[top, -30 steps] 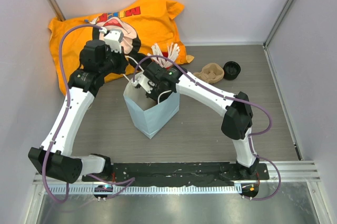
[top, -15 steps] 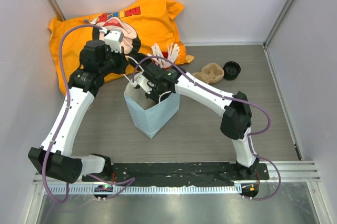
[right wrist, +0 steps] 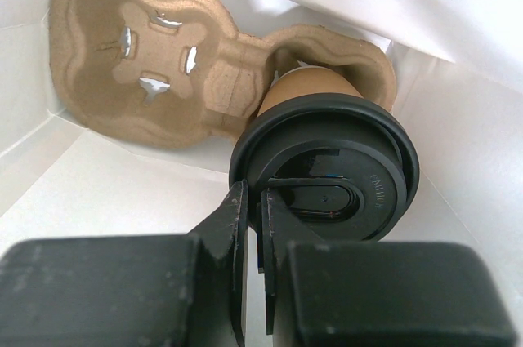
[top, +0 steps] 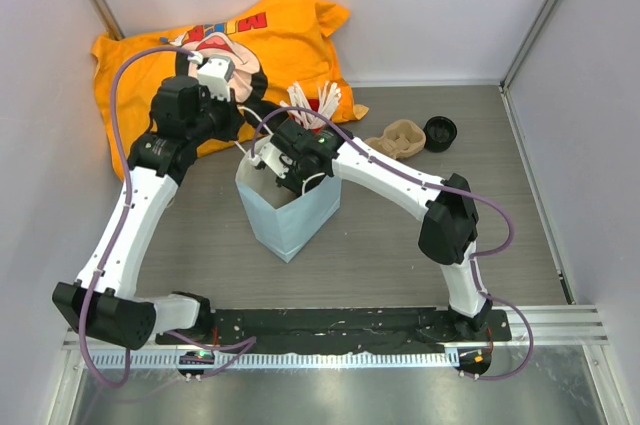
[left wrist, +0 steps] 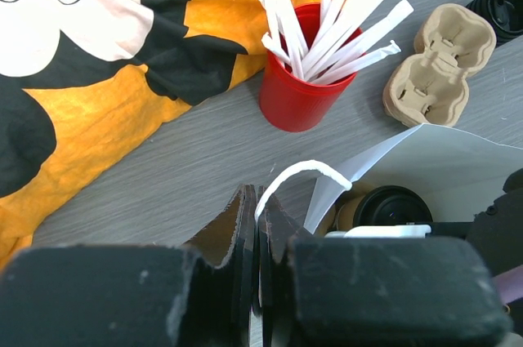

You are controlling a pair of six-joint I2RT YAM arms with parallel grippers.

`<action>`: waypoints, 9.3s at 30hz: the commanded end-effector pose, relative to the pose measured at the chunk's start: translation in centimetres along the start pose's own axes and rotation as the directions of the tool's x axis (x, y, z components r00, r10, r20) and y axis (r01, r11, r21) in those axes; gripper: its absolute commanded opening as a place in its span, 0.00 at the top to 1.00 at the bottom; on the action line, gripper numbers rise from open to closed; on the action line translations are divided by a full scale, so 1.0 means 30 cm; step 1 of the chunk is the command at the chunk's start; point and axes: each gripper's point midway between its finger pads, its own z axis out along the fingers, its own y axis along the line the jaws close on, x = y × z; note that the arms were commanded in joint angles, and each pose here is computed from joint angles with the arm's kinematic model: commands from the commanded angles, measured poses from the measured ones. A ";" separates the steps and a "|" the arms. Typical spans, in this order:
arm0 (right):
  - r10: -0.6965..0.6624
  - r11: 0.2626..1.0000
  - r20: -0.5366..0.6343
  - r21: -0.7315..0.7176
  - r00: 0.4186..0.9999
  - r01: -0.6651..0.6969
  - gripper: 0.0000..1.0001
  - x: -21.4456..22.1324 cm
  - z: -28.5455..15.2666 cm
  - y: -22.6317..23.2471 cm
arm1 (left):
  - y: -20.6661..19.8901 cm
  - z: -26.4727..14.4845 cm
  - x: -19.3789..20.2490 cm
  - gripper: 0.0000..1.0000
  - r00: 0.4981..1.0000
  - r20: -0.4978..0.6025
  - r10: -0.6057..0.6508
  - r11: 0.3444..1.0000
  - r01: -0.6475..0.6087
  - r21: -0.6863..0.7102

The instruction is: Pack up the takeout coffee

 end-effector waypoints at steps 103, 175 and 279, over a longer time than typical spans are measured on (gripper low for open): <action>-0.053 0.984 0.062 -0.169 0.997 0.063 0.99 0.060 0.058 0.044 | -0.009 -0.085 -0.101 0.97 0.995 0.090 0.046 0.999 -0.047 0.003; -0.023 0.985 0.095 -0.170 0.995 0.039 0.68 0.055 0.025 -0.004 | -0.002 -0.093 -0.102 0.99 0.994 0.092 0.057 0.998 -0.057 -0.010; -0.161 0.984 0.337 -0.023 0.928 0.179 0.36 -0.137 -0.441 -0.035 | 0.057 -0.083 -0.099 0.97 0.994 0.090 0.059 0.993 -0.050 -0.103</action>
